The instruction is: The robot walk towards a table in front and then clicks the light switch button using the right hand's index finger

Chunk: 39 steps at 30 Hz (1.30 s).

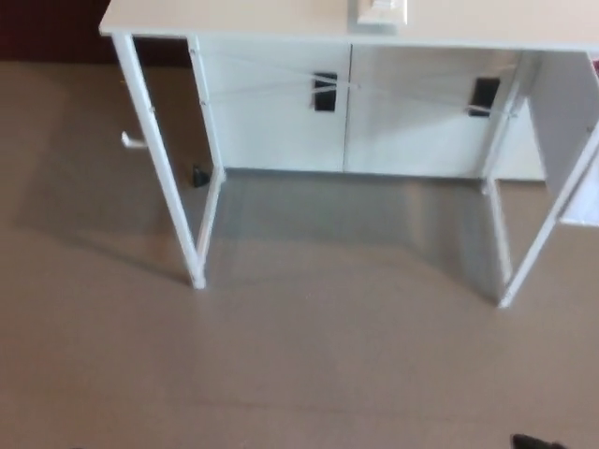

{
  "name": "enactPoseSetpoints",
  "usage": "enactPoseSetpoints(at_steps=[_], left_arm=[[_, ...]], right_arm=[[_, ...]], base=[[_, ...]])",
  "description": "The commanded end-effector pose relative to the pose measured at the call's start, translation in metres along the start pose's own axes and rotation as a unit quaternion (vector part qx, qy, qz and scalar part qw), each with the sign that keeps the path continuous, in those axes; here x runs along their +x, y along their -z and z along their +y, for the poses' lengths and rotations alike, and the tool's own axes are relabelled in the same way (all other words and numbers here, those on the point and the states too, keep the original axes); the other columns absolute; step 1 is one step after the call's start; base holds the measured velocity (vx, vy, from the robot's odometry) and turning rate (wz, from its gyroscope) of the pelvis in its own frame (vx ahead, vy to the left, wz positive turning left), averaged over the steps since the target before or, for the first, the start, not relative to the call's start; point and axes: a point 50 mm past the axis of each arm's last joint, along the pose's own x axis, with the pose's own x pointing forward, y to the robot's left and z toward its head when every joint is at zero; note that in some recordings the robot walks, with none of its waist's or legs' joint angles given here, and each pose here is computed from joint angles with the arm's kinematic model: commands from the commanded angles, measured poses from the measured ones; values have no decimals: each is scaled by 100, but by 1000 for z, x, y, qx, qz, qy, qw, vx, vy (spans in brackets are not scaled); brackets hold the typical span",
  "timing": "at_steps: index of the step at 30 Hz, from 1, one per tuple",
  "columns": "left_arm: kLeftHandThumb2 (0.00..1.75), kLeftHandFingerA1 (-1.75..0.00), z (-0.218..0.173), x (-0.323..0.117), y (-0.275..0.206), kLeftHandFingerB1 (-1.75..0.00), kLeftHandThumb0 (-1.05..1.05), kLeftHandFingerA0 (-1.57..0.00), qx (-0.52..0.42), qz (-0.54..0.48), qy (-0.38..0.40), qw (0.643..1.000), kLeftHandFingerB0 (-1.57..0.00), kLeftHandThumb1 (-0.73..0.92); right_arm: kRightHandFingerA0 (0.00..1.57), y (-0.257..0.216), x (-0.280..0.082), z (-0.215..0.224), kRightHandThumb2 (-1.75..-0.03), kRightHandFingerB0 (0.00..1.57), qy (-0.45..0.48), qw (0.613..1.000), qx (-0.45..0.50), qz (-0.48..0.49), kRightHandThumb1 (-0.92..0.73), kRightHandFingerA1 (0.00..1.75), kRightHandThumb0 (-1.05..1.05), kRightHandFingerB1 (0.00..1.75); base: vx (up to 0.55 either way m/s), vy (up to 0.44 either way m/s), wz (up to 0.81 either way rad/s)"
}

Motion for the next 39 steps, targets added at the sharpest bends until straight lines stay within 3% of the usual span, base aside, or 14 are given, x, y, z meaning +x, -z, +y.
enactPoseSetpoints(at_steps=[1,2,7,15,16,20,21,24,30,33,34,35,38,39], left_arm=[[90,-63,5,-2,1,-51,-12,-47,10,3,-13,1000,-23,48],[59,-47,5,-2,1,-38,-14,-54,11,3,-14,1000,-35,66],[91,-62,4,-2,2,-51,-11,-46,10,4,-14,1000,-22,49],[59,-47,4,-2,3,-38,-12,-53,8,6,-16,1000,-36,67],[59,-47,4,-2,3,-39,-14,-54,14,3,-16,1000,-36,66],[59,-47,4,-2,3,-38,-12,-55,13,6,-19,1000,-36,66],[59,-48,4,-2,3,-38,-12,-55,13,6,-19,1000,-36,67],[59,-48,4,-2,6,-39,-12,-55,10,9,-18,1000,-37,66],[59,-48,3,-1,7,-39,-13,-54,12,9,-19,1000,-36,67],[59,-47,3,-1,8,-38,-12,-54,12,10,-17,1000,-36,67],[59,-47,2,-2,8,-39,-13,-54,14,9,-16,1000,-37,66],[62,-49,2,-1,8,-41,-18,-52,13,9,-17,1000,-36,61],[61,-49,2,-1,8,-41,-17,-52,10,9,-18,1000,-36,61],[61,-49,2,-1,8,-41,-17,-52,7,8,-18,1000,-36,61]], right_arm=[[14,2,-1,-3,-121,11,5,1000,-11,5,-82,53,1,52],[24,2,-1,-3,-71,10,4,1000,-11,4,-92,43,2,33],[23,2,-1,-3,-70,10,3,1000,-15,4,-92,42,1,33],[24,3,-1,-2,-71,10,0,1000,-22,5,-92,43,2,34],[15,3,-2,-2,-121,12,1,1000,-21,6,-81,54,1,53],[25,3,-2,-3,-70,11,0,999,-31,5,-92,43,2,34],[15,3,-2,-3,-121,12,0,1000,-26,4,-82,54,1,53],[15,6,-3,-2,-121,12,-3,1000,-28,5,-82,54,1,53],[25,5,-4,-1,-70,11,1,1000,-30,4,-92,44,2,34],[15,6,-3,-1,-120,12,2,1000,-20,7,-81,54,1,53],[25,6,-3,-1,-70,12,2,1000,-26,8,-92,44,1,34],[15,6,-3,-1,-120,12,1,1000,-28,7,-81,54,1,53],[15,6,-4,-1,-120,12,1,1000,-30,7,-81,54,1,53],[25,5,-3,-1,-70,11,0,999,-31,7,-92,43,3,34]], base=[[440,-245,5],[237,-115,0],[268,-44,-6],[392,127,-15],[467,132,-6],[317,32,5],[316,-52,15],[284,-116,35],[388,-174,54],[250,-148,11],[176,-115,-10],[160,-81,-10],[135,-3,-12],[93,47,-13]])
